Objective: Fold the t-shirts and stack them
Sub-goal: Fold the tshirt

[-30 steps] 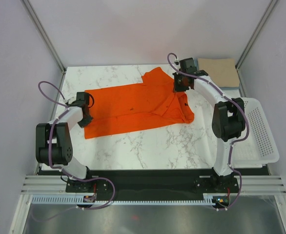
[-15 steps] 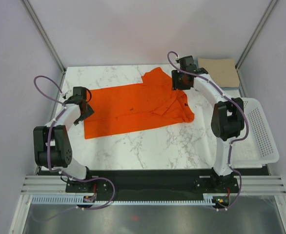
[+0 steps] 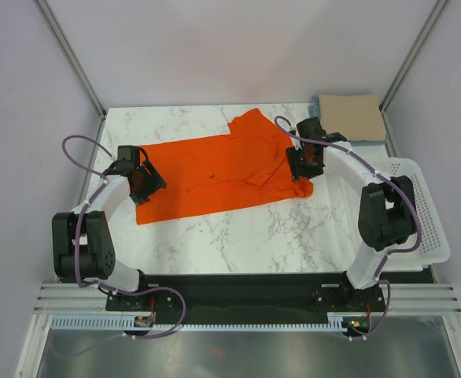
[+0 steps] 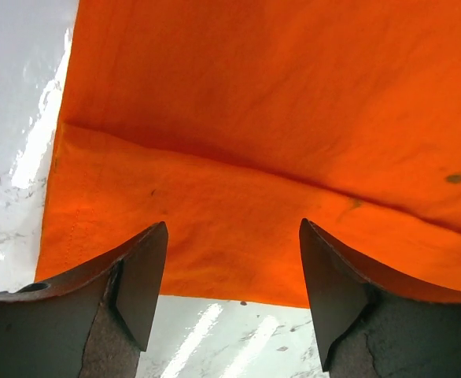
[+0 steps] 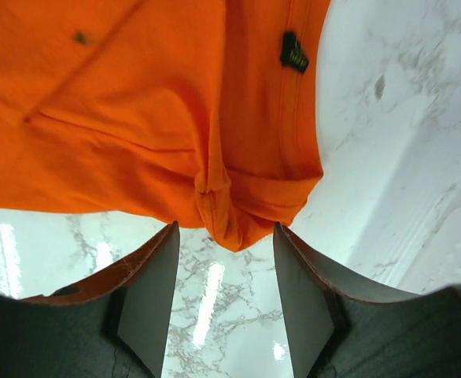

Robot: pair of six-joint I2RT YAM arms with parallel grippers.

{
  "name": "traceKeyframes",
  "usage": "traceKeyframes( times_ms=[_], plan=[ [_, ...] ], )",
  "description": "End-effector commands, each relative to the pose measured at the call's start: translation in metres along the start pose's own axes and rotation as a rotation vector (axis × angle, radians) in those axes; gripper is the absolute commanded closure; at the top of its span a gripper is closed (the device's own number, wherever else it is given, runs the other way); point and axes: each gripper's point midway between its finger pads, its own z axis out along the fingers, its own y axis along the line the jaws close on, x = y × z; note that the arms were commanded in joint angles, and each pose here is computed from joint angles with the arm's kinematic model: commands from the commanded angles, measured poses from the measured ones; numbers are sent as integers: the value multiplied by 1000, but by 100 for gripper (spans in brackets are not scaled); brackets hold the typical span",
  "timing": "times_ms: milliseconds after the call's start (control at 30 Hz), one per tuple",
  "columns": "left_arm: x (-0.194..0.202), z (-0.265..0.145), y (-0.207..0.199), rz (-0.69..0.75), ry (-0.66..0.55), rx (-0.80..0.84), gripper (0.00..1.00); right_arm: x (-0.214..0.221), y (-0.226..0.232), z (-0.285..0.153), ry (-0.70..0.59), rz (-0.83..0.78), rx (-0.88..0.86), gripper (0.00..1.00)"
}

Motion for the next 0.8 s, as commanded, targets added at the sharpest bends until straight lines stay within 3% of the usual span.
traceKeyframes(
  times_ms=[0, 167, 333, 433, 567, 767],
  plan=[
    [11, 14, -1, -34, 47, 9, 24, 0, -2, 6, -43, -50, 3, 41],
    [9, 27, 25, -76, -5, -135, 25, 9, -6, 12, -69, -33, 24, 42],
    [7, 42, 36, -61, -8, -209, 25, 29, 19, 35, 7, -34, -116, 44],
    [-6, 48, 41, -15, -34, -258, 25, 45, 16, 40, 46, -4, -97, 58],
    [-18, 61, 53, 70, -42, -345, 25, 56, 11, 18, 30, 51, -47, 84],
    [-37, 64, 61, 153, -57, -429, 23, 83, 8, -2, 23, 155, -12, 100]
  ],
)
